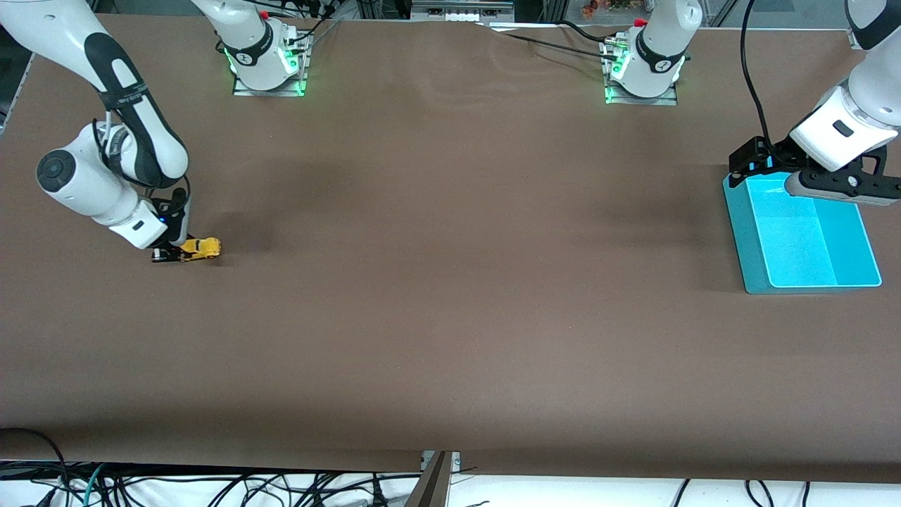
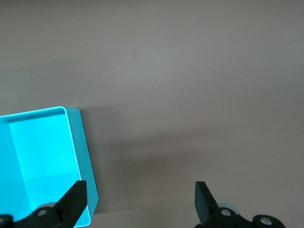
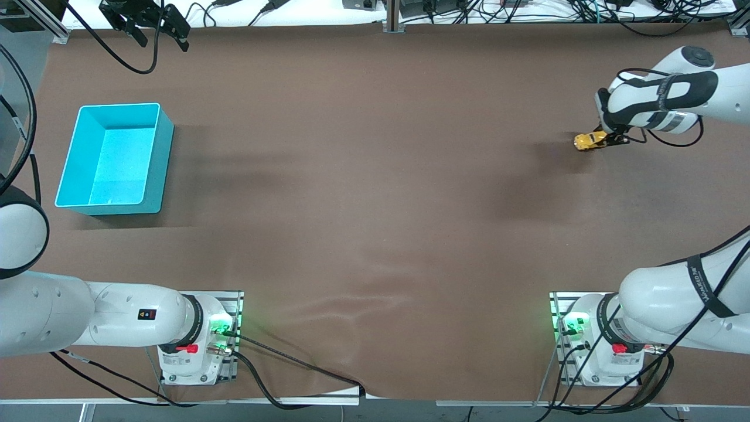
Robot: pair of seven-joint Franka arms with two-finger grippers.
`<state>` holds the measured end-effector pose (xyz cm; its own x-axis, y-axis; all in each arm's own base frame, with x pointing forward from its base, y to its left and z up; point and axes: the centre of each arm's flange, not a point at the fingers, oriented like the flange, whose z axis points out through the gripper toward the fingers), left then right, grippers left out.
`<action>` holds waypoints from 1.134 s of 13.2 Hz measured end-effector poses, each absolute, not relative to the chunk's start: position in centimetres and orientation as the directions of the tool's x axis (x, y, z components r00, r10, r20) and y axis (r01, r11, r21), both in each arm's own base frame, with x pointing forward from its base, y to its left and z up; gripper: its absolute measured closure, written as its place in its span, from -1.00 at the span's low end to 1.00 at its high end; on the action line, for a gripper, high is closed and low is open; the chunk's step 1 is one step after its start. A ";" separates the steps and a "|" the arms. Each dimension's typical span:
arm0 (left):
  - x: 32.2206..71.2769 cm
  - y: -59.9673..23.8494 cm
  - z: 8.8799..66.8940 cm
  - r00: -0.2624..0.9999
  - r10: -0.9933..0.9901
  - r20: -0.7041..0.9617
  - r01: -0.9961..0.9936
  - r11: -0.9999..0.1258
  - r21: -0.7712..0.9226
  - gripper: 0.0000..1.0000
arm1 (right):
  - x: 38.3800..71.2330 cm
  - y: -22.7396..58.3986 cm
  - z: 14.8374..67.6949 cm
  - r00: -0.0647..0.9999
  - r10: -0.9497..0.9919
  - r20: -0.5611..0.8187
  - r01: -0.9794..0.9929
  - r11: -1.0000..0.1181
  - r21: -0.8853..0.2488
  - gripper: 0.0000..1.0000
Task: Wind and store yellow beetle car
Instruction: 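Drag the car backward along the table with the right gripper, then release the car and raise the right gripper as the car rolls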
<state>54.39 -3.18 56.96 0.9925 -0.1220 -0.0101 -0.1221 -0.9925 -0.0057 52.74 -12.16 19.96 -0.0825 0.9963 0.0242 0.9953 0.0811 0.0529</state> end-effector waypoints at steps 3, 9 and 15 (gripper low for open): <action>54.4 -3.2 56.9 0.992 -0.122 -0.013 -0.122 -0.993 -0.006 -1.00 | 52.5 -15.0 20.0 -0.059 0.998 0.016 0.997 0.058 0.059 0.16; 54.4 -2.9 56.7 0.993 -0.118 -0.022 -0.118 -0.993 -0.005 -1.00 | 52.7 -16.3 19.8 -0.047 0.999 0.027 0.998 0.046 0.033 0.07; 54.8 -1.8 56.1 0.995 -0.097 -0.032 -0.097 -0.995 -0.003 -1.00 | 57.8 -12.2 23.0 -0.094 0.991 0.092 0.995 0.097 -0.028 -0.99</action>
<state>54.81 -1.80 56.09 0.9948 -0.0970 -0.0325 -0.0971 -0.9953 -0.0033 57.80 -12.22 23.00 -0.0940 0.9913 0.0922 0.9949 0.0970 -0.0280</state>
